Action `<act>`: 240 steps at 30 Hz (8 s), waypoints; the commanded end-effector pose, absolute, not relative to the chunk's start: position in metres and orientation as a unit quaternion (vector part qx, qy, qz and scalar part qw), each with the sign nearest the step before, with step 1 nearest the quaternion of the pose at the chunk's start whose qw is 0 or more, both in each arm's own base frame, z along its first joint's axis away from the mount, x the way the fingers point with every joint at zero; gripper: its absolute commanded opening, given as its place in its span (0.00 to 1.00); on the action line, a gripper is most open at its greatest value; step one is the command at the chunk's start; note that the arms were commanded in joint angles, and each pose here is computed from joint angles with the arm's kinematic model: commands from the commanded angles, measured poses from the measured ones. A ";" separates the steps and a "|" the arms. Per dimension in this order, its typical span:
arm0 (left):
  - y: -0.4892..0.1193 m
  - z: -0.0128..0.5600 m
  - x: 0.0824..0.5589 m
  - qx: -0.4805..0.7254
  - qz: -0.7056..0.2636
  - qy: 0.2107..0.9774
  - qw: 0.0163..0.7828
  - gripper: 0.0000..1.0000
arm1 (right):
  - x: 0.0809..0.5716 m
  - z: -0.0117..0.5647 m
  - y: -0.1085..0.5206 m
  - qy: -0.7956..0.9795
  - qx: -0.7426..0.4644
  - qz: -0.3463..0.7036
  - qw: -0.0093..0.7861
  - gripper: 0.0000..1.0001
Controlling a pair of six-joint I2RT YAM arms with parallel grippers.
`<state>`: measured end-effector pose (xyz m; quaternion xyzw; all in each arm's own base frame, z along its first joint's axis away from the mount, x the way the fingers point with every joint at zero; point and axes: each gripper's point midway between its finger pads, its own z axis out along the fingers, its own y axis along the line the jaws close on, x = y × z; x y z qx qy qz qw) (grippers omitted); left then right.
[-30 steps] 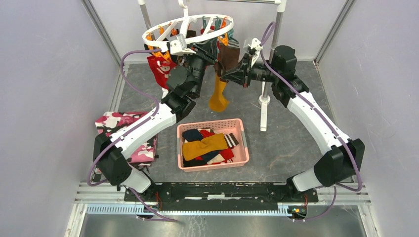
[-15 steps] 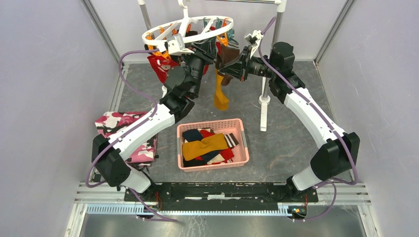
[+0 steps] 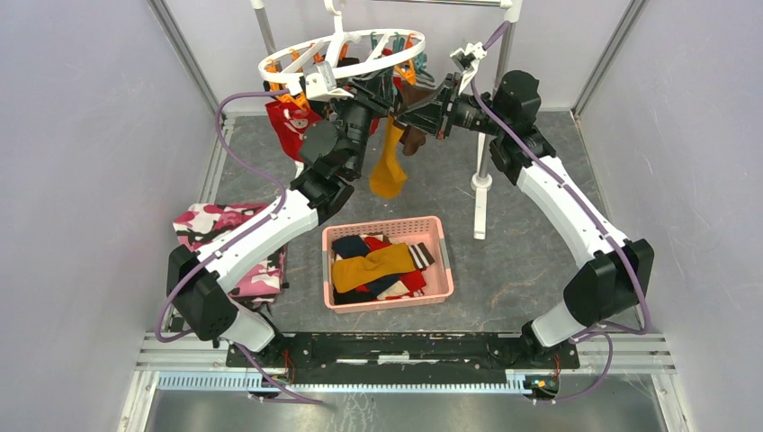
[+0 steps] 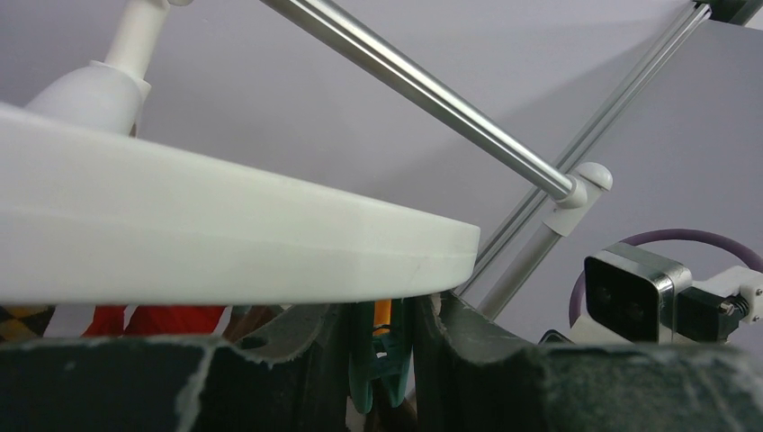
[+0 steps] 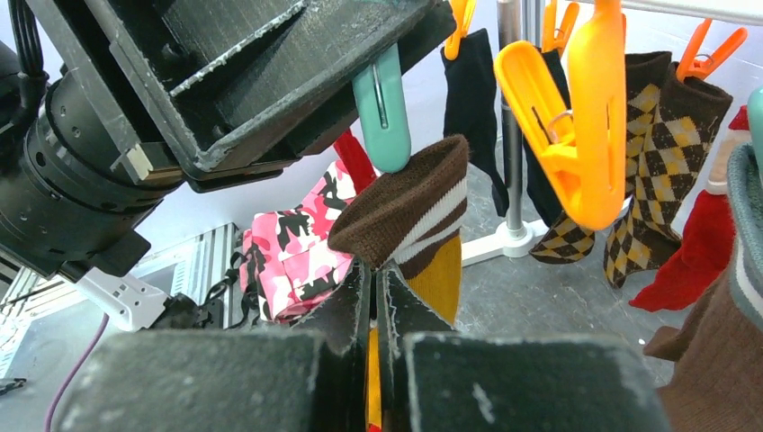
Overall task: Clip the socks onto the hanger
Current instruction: Open the clamp at the hanger, then clamp the sock onto the hanger.
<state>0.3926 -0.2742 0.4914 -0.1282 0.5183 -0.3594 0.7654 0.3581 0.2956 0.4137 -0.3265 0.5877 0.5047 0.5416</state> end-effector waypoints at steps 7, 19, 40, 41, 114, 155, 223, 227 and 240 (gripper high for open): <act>-0.262 0.513 0.381 -0.147 -0.380 0.493 0.768 0.10 | 0.361 0.446 0.298 0.559 -0.317 0.520 0.563 0.00; -0.261 0.513 0.381 -0.146 -0.377 0.493 0.770 0.11 | 0.354 0.456 0.298 0.546 -0.322 0.532 0.562 0.00; -0.260 0.519 0.377 -0.136 -0.378 0.489 0.774 0.11 | 0.341 0.453 0.284 0.541 -0.317 0.550 0.551 0.00; -0.260 0.519 0.377 -0.137 -0.379 0.489 0.774 0.11 | 0.341 0.454 0.284 0.539 -0.317 0.552 0.551 0.00; -0.267 0.521 0.371 -0.132 -0.412 0.485 0.760 0.11 | 0.333 0.472 0.304 0.520 -0.322 0.581 0.536 0.00; -0.264 0.524 0.365 -0.135 -0.421 0.483 0.756 0.48 | 0.344 0.465 0.306 0.537 -0.316 0.569 0.536 0.00; -0.257 0.123 0.220 0.287 -0.280 0.839 0.369 0.53 | 0.245 0.190 0.222 0.542 -0.619 0.382 0.421 0.81; -0.256 0.109 0.220 0.293 -0.266 0.851 0.346 0.51 | 0.245 0.187 0.222 0.544 -0.619 0.385 0.416 0.80; -0.250 0.083 0.234 0.288 -0.211 0.871 0.337 0.52 | 0.243 0.184 0.223 0.545 -0.621 0.396 0.401 0.79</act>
